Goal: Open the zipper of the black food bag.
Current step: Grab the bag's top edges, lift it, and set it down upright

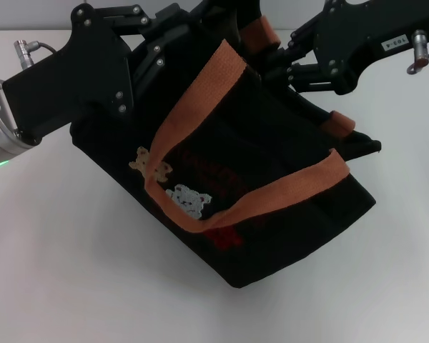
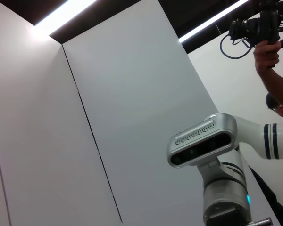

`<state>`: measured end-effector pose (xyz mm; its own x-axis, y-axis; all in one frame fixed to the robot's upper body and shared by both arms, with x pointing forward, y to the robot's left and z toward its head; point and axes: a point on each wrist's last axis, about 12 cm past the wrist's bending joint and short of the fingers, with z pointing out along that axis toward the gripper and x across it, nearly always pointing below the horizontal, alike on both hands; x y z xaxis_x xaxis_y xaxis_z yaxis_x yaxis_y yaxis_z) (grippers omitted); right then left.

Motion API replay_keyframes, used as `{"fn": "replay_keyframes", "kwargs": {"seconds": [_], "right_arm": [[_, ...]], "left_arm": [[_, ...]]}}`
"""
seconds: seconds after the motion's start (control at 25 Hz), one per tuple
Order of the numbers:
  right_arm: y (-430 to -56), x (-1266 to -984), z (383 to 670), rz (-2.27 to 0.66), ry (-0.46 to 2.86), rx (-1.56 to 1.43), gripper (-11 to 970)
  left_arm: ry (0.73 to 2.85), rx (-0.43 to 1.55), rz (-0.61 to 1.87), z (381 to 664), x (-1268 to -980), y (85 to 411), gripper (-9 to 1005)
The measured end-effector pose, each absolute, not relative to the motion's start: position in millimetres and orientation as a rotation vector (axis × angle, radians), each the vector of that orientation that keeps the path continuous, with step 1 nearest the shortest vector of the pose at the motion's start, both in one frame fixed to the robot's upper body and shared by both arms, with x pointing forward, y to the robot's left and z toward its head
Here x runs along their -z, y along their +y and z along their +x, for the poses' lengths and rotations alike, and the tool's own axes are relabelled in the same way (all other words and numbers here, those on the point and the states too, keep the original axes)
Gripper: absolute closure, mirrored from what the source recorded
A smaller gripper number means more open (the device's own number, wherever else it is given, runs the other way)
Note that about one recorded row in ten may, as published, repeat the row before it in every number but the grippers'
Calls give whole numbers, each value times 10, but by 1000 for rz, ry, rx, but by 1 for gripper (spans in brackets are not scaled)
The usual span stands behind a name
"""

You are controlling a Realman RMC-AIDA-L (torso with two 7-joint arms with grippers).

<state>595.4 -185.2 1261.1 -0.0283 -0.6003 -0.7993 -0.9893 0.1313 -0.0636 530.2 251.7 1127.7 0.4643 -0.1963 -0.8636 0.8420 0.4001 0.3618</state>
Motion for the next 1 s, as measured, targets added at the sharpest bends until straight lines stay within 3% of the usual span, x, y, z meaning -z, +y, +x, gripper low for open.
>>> {"fn": "replay_keyframes", "kwargs": {"seconds": [0.16, 0.4, 0.6, 1.0], "right_arm": [[-1814, -12607, 5973, -1554, 1712, -721, 793], [-1714, -12583, 5989, -1570, 1704, -750, 558], [-1669, -12565, 5995, -1582, 1705, -757, 448], [-1468, -12427, 6026, -1598, 1691, -674, 481]], "left_arm": [[836, 768, 931, 5302, -11277, 2509, 887], [829, 770, 935, 5319, -11293, 2493, 888], [821, 773, 941, 5339, -11311, 2473, 888], [814, 779, 949, 5357, -11328, 2446, 888]]}}
